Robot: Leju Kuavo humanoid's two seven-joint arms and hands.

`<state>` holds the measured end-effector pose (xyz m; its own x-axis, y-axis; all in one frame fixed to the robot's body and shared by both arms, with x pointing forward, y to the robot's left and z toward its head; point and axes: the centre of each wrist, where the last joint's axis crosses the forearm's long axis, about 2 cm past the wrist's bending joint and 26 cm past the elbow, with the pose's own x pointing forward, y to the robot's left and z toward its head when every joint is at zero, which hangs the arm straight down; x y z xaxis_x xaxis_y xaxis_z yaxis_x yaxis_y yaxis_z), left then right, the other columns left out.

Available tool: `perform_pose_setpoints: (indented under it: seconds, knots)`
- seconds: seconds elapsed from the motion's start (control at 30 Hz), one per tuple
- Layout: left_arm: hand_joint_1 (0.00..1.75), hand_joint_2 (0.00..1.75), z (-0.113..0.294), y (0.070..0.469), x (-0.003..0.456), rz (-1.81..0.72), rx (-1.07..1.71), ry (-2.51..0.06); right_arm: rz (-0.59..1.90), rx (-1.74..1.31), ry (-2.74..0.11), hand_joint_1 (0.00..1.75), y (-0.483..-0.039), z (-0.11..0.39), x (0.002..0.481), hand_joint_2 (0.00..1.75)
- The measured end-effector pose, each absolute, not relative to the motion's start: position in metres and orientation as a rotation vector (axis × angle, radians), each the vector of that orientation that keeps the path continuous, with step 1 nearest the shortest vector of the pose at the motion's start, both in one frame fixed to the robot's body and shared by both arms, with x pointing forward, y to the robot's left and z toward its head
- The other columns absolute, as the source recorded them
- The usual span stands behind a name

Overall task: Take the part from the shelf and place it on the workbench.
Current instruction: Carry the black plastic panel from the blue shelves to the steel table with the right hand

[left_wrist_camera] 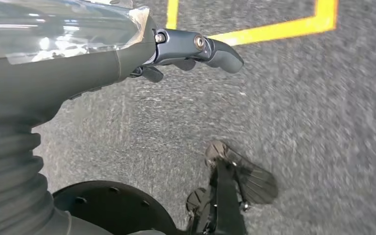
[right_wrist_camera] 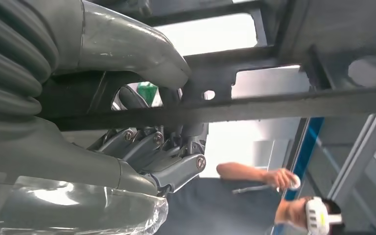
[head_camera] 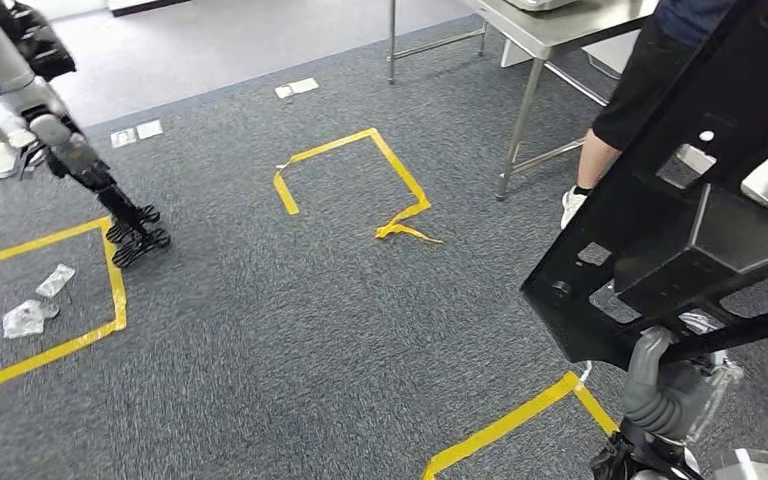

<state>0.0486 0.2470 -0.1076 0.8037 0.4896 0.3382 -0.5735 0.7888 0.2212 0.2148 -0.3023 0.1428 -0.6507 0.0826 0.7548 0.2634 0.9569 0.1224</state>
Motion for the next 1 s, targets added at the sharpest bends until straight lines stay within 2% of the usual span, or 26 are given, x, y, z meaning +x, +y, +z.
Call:
perform_pose_setpoints:
  seconds: [1.0]
  knots:
    - [0.0, 1.75, -0.1072, 0.2421, 0.0484, 0.584, 0.315, -0.264, -0.285, -0.235, -2.271, 1.75, -0.3006, 0.1428, 0.2108, 1.75]
